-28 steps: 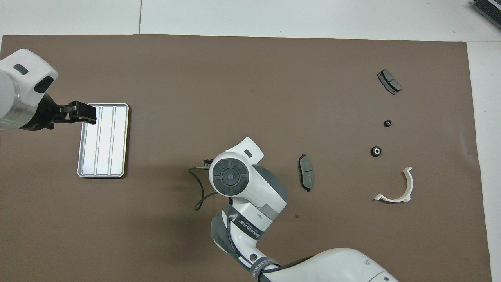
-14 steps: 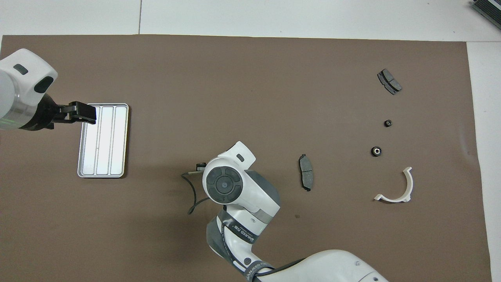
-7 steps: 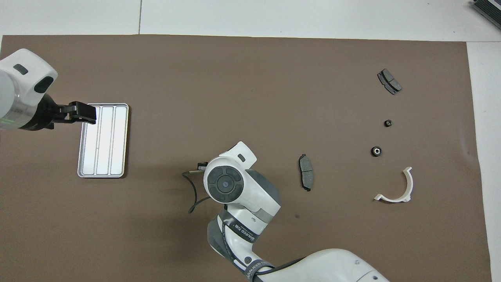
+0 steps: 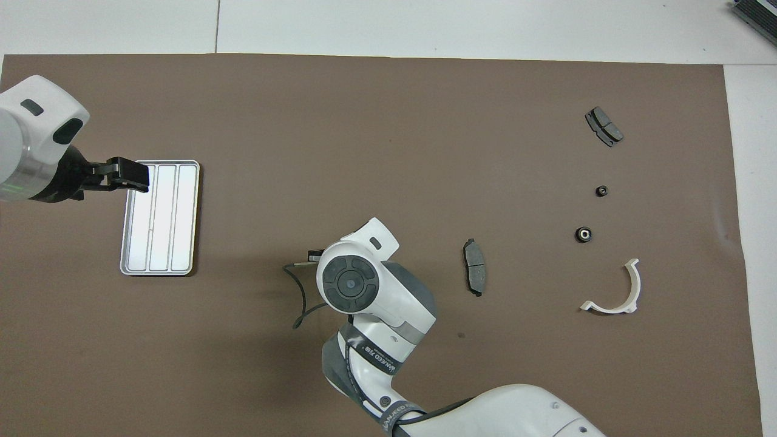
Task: Place bearing gear from tray to pile
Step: 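Return the right gripper to the center and grasp the last gear, then carry the last gear with the right gripper and place it by the others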
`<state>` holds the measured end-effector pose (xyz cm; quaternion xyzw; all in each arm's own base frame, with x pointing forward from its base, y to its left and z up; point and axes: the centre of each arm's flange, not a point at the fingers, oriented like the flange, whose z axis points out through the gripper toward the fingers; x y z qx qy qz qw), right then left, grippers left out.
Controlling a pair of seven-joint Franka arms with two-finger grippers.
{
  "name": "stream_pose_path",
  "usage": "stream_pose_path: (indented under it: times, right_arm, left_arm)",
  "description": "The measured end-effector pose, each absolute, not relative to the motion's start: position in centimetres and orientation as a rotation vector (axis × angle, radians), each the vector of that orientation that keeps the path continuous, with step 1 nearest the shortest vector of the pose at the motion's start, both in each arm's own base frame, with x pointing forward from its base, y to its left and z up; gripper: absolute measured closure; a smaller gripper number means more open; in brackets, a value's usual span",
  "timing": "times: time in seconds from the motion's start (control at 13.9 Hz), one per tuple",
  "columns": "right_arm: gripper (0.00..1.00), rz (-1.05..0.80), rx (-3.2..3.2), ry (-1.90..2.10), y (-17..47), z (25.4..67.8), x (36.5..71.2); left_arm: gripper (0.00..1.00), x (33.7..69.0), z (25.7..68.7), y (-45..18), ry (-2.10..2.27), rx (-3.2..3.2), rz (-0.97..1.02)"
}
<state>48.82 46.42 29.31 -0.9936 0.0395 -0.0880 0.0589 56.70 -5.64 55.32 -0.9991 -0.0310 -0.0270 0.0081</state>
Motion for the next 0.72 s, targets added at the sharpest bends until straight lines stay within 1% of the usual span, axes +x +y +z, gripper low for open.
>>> stream_pose_path:
  times: [0.14,0.22,0.43,0.58,0.72]
  right_arm:
    - [0.65,-0.308,-2.992,0.157,45.3,31.1,50.2]
    - [0.65,-0.336,-2.983,0.191,43.8,32.7,51.4]
    - [0.65,-0.414,-2.993,0.238,35.5,37.5,55.3]
    - [0.65,-0.436,-3.020,0.251,29.3,38.8,56.7]
    - [0.65,-0.428,-3.060,0.226,24.2,38.4,57.5]
  left_arm:
    - [0.00,56.7,55.3,-5.6,-0.097,-3.123,-0.084]
    - [0.00,56.7,55.3,-5.6,-0.097,-3.123,-0.084]
    - [0.00,56.7,55.3,-5.6,-0.097,-3.123,-0.084]
    - [0.00,56.7,55.3,-5.6,-0.097,-3.123,-0.084]
    - [0.00,56.7,55.3,-5.6,-0.097,-3.123,-0.084]
